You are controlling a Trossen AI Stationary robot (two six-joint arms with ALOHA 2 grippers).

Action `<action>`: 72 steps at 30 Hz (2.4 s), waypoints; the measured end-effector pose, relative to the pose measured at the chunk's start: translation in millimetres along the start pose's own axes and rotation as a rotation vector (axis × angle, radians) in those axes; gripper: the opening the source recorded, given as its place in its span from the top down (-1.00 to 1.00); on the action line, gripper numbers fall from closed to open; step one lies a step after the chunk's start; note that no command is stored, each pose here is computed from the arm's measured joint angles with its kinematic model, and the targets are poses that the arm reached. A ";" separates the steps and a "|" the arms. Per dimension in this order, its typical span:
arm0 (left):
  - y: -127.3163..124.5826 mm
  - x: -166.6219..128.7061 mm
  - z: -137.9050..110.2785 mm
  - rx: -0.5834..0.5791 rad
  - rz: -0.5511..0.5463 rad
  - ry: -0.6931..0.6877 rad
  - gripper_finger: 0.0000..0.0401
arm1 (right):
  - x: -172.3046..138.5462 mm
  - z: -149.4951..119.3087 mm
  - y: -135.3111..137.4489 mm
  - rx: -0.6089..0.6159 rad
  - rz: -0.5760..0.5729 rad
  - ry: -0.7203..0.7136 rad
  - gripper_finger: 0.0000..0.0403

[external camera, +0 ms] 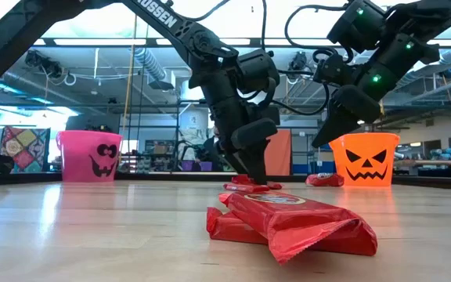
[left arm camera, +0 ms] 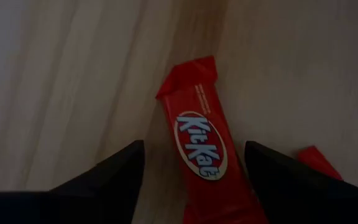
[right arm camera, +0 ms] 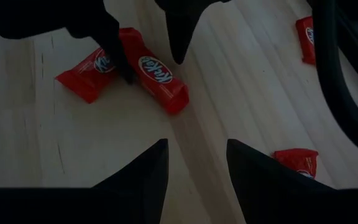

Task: Sort candy by brand, put in halloween buckets
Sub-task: Put the red chocolate bar into the orange bucket

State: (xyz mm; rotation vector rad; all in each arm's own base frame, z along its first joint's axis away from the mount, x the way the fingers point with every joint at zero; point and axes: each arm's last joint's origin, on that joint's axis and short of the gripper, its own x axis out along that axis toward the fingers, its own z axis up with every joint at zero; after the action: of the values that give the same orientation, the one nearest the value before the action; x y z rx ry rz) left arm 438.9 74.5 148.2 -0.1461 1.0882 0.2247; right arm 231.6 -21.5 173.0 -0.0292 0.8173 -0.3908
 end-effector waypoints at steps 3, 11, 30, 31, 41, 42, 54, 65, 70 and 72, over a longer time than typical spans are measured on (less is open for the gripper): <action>-0.7 0.0 -0.1 0.035 0.001 0.001 -0.22 | -0.3 -0.2 1.1 -0.003 0.002 0.000 0.13; -0.1 -0.4 0.3 0.045 0.002 0.002 0.27 | -0.4 0.3 1.3 0.018 0.003 -0.006 0.13; 21.6 -13.0 21.6 -0.096 -0.336 -0.069 0.38 | -13.0 2.7 33.6 -0.383 -0.011 -0.125 0.13; 23.6 -13.4 23.6 -0.110 -0.357 -0.086 0.38 | -14.6 1.2 37.6 -0.404 -0.018 -0.136 0.13; 32.5 -19.8 41.5 -0.210 -0.571 -0.228 0.38 | -20.8 -19.7 52.6 -0.585 -0.192 -0.146 0.12; 32.0 -20.6 43.1 -0.207 -0.595 -0.241 0.38 | -20.9 -19.8 52.5 -0.587 -0.200 -0.145 0.12; 28.7 -26.6 52.7 -0.212 -0.727 -0.309 0.38 | -21.8 -17.2 49.9 -0.563 -0.309 -0.157 0.31; 40.9 -26.7 54.5 -0.204 -0.626 -0.359 0.27 | -20.0 -18.8 48.9 -0.531 -0.255 -0.141 0.80; 83.9 -27.3 51.2 -0.224 -0.565 -0.386 0.10 | -19.3 -17.9 37.7 -0.501 -0.349 -0.102 0.78; 103.6 -26.3 45.4 -0.206 -0.539 -0.375 0.05 | -21.1 -17.3 33.9 -0.452 -0.336 -0.103 0.73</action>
State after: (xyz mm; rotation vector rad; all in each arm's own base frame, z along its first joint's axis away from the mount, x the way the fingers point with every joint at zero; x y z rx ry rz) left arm 440.1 182.2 191.6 -0.5513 0.6204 -0.1205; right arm 217.4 19.5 170.0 -0.6088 0.7861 -0.5094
